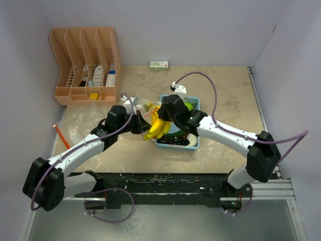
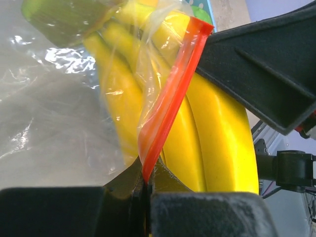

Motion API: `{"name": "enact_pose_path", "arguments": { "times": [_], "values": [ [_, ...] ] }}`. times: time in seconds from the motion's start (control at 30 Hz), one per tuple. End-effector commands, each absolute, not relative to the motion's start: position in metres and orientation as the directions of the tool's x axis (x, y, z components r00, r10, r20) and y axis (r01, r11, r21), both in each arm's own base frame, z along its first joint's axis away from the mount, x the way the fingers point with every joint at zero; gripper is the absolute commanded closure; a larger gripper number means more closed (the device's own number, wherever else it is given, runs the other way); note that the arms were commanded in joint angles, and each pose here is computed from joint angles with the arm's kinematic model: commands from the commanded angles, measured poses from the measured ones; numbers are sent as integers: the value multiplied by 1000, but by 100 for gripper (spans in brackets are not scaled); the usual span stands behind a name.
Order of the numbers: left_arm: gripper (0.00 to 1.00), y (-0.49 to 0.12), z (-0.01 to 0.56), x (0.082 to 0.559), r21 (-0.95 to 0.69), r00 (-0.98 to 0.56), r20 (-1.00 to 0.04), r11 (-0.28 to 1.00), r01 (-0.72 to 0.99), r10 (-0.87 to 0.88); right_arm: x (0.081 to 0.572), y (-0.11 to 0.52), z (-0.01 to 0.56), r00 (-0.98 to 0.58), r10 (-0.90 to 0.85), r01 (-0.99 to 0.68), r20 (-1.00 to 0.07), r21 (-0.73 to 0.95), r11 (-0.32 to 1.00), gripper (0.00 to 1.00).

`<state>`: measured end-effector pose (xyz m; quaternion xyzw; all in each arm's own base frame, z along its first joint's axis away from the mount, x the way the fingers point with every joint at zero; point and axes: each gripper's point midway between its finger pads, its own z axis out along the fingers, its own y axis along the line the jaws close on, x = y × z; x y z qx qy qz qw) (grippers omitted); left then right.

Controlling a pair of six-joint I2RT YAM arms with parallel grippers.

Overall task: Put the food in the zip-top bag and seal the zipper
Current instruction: Place the fake fruit in the zipper food storage bag.

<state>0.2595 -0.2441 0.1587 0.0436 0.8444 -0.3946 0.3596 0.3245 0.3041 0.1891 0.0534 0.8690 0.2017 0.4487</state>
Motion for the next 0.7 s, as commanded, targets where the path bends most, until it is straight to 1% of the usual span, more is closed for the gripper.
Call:
{"name": "enact_pose_path", "arguments": {
  "times": [0.0,0.03,0.13,0.2,0.27,0.33,0.47,0.53,0.6,0.67],
  "values": [
    [100,-258,155,262,-678,-756,-617,634,372,-216,341,294,206,-529,293,-46,-797,371,927,62],
    [100,-258,155,263,-678,-757,-617,635,371,-217,341,293,205,-529,289,-46,-798,367,929,51],
    [100,-258,158,267,-671,-747,-626,643,369,-224,340,294,208,-528,273,-70,-804,362,930,31],
    [100,-257,161,269,-664,-741,-633,650,369,-225,338,298,213,-526,264,-105,-809,369,923,22],
    [100,-256,162,271,-658,-739,-636,656,369,-223,335,301,223,-516,257,-145,-817,379,914,18],
    [100,-257,162,272,-655,-738,-638,658,371,-219,332,300,231,-509,253,-170,-823,384,908,17],
    [100,-256,160,271,-653,-742,-635,662,368,-215,318,283,236,-509,266,-158,-819,393,906,18],
    [100,-256,160,270,-651,-742,-636,663,370,-211,314,268,234,-489,277,-131,-827,383,914,22],
    [100,-255,160,270,-648,-740,-639,665,371,-210,310,252,230,-472,280,-97,-836,365,926,27],
    [100,-254,160,270,-644,-737,-643,668,372,-210,306,239,221,-474,276,-60,-836,343,937,30]
  ]
}}
